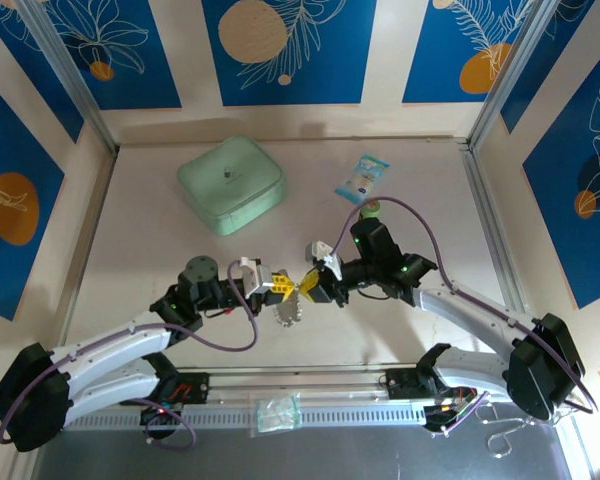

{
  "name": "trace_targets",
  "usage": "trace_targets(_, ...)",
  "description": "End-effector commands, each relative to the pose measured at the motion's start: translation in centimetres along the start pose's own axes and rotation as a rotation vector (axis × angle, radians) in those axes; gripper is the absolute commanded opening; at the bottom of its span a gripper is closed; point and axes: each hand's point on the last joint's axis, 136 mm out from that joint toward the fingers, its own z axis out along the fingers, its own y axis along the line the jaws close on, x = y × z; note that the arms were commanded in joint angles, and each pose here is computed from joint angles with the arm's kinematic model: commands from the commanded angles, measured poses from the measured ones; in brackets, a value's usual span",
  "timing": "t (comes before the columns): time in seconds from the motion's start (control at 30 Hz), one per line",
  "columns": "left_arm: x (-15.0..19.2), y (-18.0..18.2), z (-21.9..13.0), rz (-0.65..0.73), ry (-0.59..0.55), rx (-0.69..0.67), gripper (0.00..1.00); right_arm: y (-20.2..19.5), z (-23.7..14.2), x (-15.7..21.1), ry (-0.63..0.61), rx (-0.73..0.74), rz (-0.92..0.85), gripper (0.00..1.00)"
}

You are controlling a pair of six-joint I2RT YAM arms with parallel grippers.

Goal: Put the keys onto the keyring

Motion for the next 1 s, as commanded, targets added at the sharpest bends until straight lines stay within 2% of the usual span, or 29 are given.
trace_targets(0.0,-1.5,-0.7,0.0,0.031,-0.069,0.034,0.0,0.6,-0.6,-1.2,-0.059,-0.007,-0.043,0.22)
trace_targets(0.33,-1.6,-0.7,0.1,0.022,-0.078,0.036,0.0,0.7,-0.2,-1.9,-0.087,-0.018,-0.059,0.21)
trace_targets(0.63,-1.7,-0.6,0.0,0.024,-0.085,0.031,0.0,0.6,0.3,-1.6,-0.078,-0.038,-0.051,0.07)
trace_targets(0.7,-1.7,-0.6,0.0,0.024,-0.085,0.031,0.0,0.7,0.3,-1.7,-0.08,-0.046,-0.055,0.0)
trace_targets(0.87,-1.1,-0.1,0.0,0.005,-0.057,0.001,0.0,0.8,0.0,-1.5,-0.054,-0.033,-0.069,0.0)
trace_targets(0.93,-0.3,-0.1,0.1,-0.001,-0.01,-0.003,0.14,0.6,-0.2,-1.3,-0.024,-0.01,-0.085,0.0)
trace_targets(0.97,0.2,-0.1,0.1,-0.002,0.021,0.0,0.16,0.6,-0.2,-1.1,-0.003,0.001,-0.091,0.0)
